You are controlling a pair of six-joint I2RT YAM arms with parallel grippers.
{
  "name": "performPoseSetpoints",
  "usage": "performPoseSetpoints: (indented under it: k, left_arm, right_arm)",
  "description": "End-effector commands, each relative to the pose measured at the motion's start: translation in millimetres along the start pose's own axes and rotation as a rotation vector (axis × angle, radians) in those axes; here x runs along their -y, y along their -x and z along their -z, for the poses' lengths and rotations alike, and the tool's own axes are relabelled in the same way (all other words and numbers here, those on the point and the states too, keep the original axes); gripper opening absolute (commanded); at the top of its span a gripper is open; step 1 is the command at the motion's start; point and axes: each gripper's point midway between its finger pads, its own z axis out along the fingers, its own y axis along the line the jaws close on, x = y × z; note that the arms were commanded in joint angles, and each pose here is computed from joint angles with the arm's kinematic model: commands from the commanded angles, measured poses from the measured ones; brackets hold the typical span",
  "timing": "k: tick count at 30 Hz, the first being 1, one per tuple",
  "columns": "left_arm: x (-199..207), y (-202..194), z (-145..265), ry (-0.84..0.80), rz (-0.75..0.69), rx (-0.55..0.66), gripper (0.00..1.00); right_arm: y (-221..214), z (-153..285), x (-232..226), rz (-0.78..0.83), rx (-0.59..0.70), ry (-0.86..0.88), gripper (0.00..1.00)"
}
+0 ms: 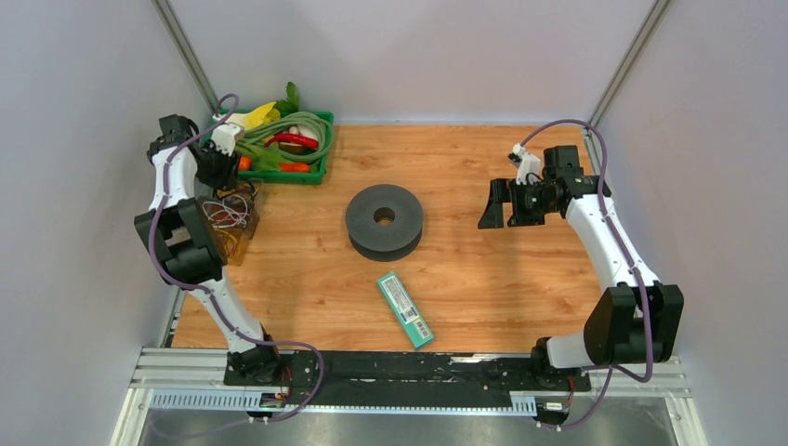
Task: Wrap the cables
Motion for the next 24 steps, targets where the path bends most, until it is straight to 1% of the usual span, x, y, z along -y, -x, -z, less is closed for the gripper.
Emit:
performPoseSetpoints:
  k: [1,7,12,19,24]
  left_arm:
    - [-8.2,7.7,1.2,0.012,-0.153,-0.013,0.49]
    - [1.4,4.6,-12.2,-0.007,-0.246,-0.053,0.47]
    - [-0.2,5.3,-21.6,0.005,-0.309,-0.088,0.47]
    - [-1.7,12.4,-29.3,0.006,-0.333,-0.096,0.47]
    - [0.0,4.4,-35.2,-0.008,-0.351,-0.134,0.48]
  right_arm:
    - [12.0,2.2,-5.9,0.011,0.028,0.026,1.00]
    - [11.3,1.1,-5.5,0.009,0.023,0.027,1.00]
    - [10.9,1.2,-5.9,0.007,0.021,0.029,1.00]
    - [10.3,1.2,-5.8,0.007,0.018,0.029,1.00]
    - [8.6,0.1,-5.3,0.007,0.013,0.031,1.00]
